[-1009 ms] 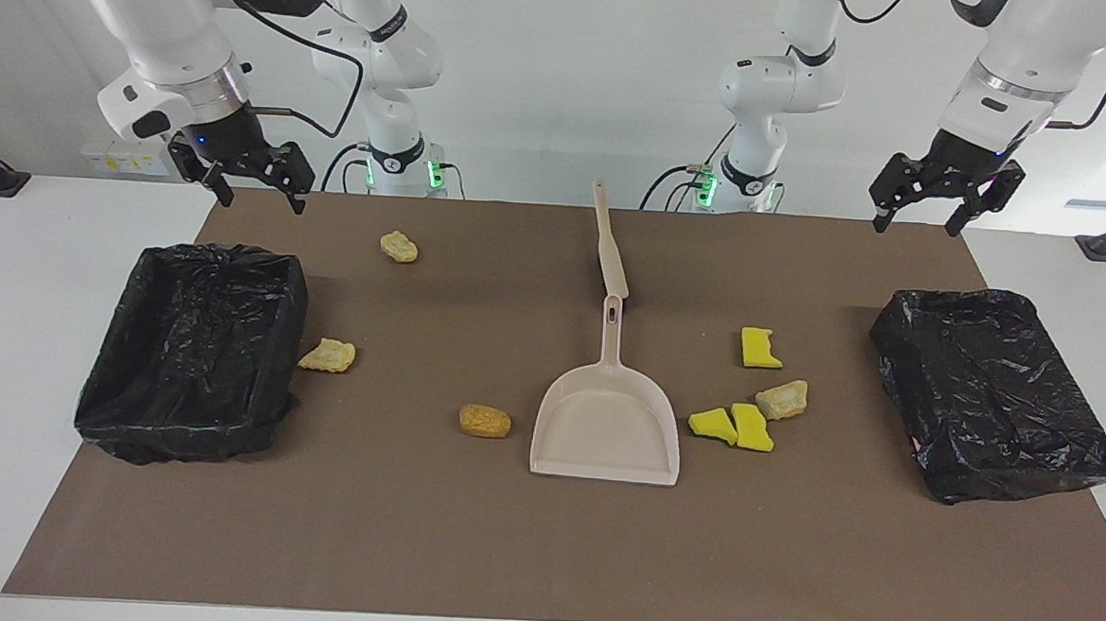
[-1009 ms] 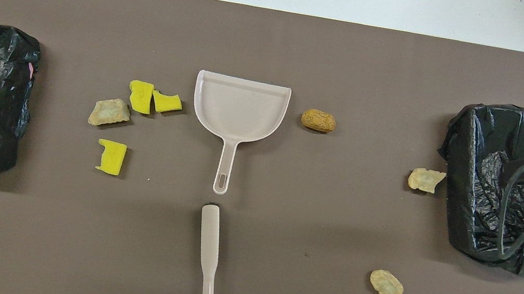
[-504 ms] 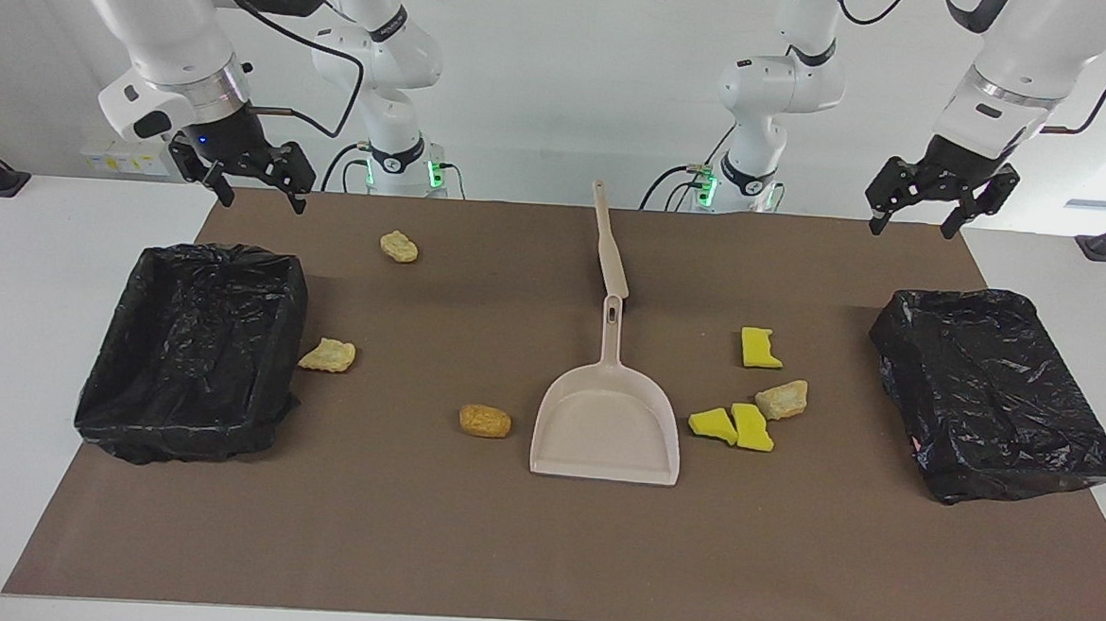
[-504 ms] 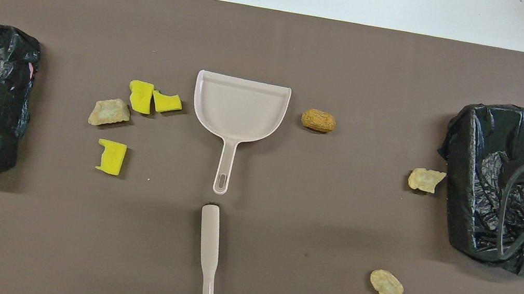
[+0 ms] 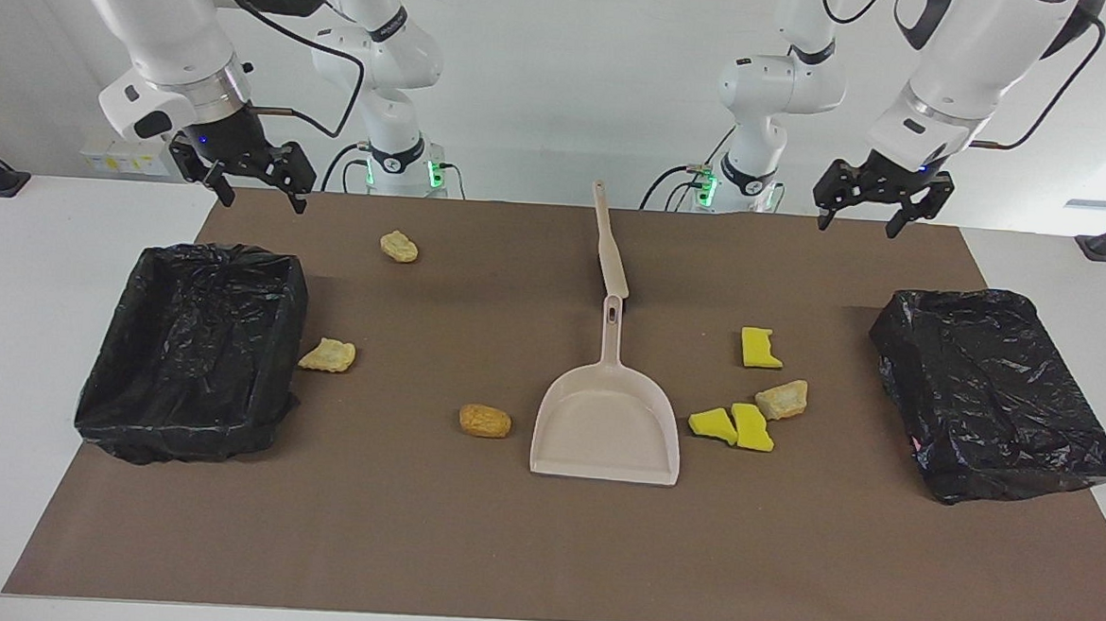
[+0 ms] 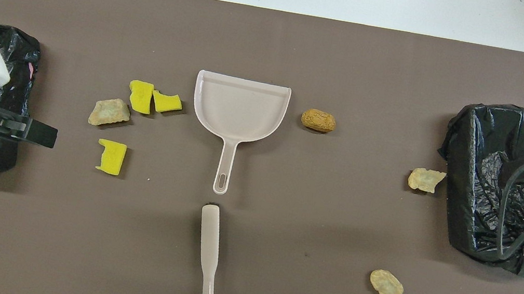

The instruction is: Sweep and dump trash in bin

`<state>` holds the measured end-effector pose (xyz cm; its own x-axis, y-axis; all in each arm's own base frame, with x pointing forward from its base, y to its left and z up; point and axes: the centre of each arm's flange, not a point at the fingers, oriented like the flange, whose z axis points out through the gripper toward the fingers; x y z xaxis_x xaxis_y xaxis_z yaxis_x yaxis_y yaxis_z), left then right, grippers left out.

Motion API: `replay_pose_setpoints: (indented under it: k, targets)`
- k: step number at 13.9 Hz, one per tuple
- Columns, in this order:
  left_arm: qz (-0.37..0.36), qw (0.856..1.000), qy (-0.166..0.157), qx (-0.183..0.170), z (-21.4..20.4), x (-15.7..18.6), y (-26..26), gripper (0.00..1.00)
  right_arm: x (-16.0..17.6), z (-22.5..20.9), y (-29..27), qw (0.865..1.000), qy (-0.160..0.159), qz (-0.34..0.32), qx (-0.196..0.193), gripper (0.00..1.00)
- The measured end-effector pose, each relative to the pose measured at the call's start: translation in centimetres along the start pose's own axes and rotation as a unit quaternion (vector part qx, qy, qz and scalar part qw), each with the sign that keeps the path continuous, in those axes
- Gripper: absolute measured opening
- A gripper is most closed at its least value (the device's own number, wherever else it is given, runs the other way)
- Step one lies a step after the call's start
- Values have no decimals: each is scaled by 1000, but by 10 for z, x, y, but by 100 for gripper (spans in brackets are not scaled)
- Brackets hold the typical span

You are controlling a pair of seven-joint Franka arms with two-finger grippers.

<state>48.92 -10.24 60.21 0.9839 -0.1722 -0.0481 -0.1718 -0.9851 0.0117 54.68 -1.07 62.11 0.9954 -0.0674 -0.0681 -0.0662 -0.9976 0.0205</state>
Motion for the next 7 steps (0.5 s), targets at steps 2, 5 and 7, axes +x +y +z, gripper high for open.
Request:
replay_pose_setpoints:
  k: [2,5,7]
  targets:
    - [7,1000,-17,-8,16,-11,25,100,0,0,0,1000,0,0,0,100]
    - [0,999,-33,-14,39,-23,66,100,0,0,0,1000,0,0,0,100]
    - [-11,999,-35,-14,55,-32,99,100,0,0,2,1000,0,2,0,100]
